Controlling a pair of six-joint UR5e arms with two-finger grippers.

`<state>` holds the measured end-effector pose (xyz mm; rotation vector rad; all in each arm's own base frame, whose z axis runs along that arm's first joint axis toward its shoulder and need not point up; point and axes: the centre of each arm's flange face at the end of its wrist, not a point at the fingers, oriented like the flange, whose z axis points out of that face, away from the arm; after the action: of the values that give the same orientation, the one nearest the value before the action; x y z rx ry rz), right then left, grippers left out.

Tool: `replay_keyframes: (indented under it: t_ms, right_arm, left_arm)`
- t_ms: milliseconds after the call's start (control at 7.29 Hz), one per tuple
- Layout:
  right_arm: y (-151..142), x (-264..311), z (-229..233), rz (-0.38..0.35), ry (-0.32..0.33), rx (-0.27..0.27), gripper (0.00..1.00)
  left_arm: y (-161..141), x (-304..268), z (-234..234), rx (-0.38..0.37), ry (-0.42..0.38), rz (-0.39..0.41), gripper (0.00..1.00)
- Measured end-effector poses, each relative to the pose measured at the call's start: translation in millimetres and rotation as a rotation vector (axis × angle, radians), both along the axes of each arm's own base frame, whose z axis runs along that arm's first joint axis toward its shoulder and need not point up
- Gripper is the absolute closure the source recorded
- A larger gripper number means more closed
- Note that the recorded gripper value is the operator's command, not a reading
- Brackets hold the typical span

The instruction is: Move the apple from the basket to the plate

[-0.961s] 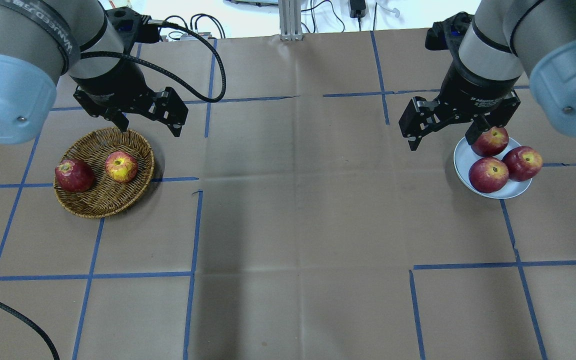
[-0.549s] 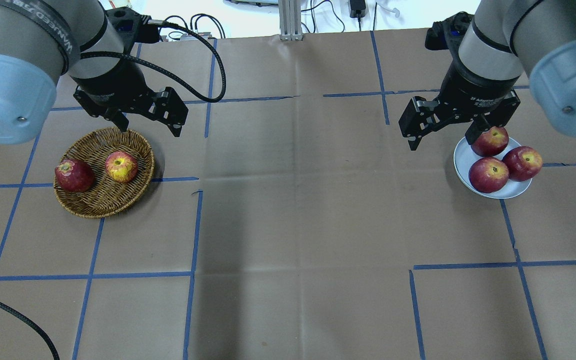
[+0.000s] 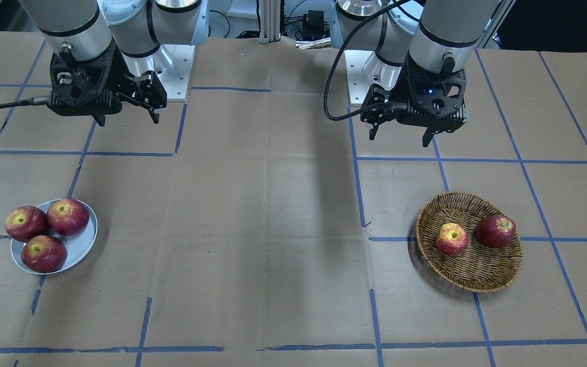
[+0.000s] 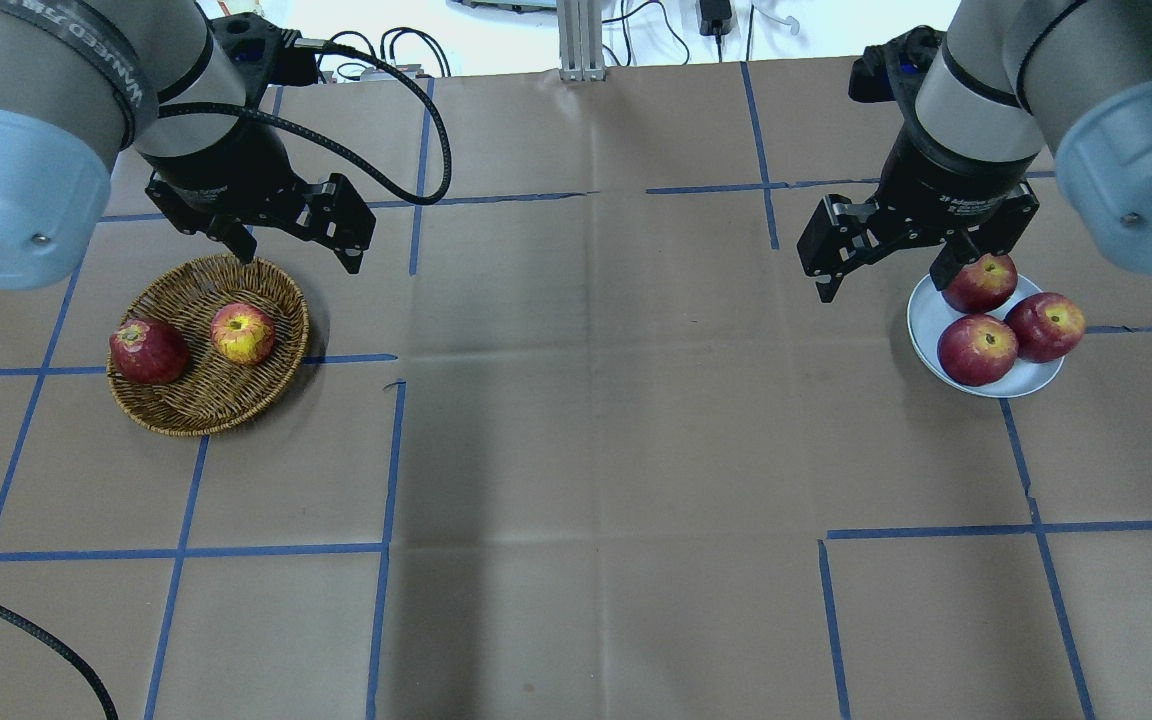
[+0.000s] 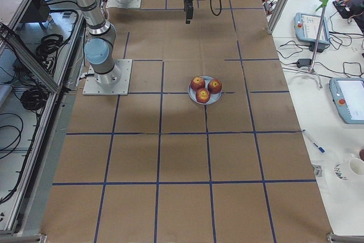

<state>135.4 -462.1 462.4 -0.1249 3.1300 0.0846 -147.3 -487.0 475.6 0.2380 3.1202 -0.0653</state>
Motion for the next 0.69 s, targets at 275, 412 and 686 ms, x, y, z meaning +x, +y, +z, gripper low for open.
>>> replay_keyframes:
  t_ms: [275, 412, 686]
  right_arm:
    - [-2.1, -0.5, -1.6, 0.000, 0.005, 0.000, 0.00]
    - [-2.3, -0.8, 1.9, 0.000, 0.008, -0.012, 0.00]
    - [-1.6, -1.0, 6.9, -0.001, 0.010, -0.031, 0.00]
  left_arm:
    - [-0.1, 0.0, 0.2, -0.001, 0.000, -0.001, 0.01]
    - [-0.1, 0.0, 0.1, -0.001, 0.000, -0.002, 0.01]
    - [-1.9, 0.0, -2.6, 0.004, -0.001, -0.001, 0.01]
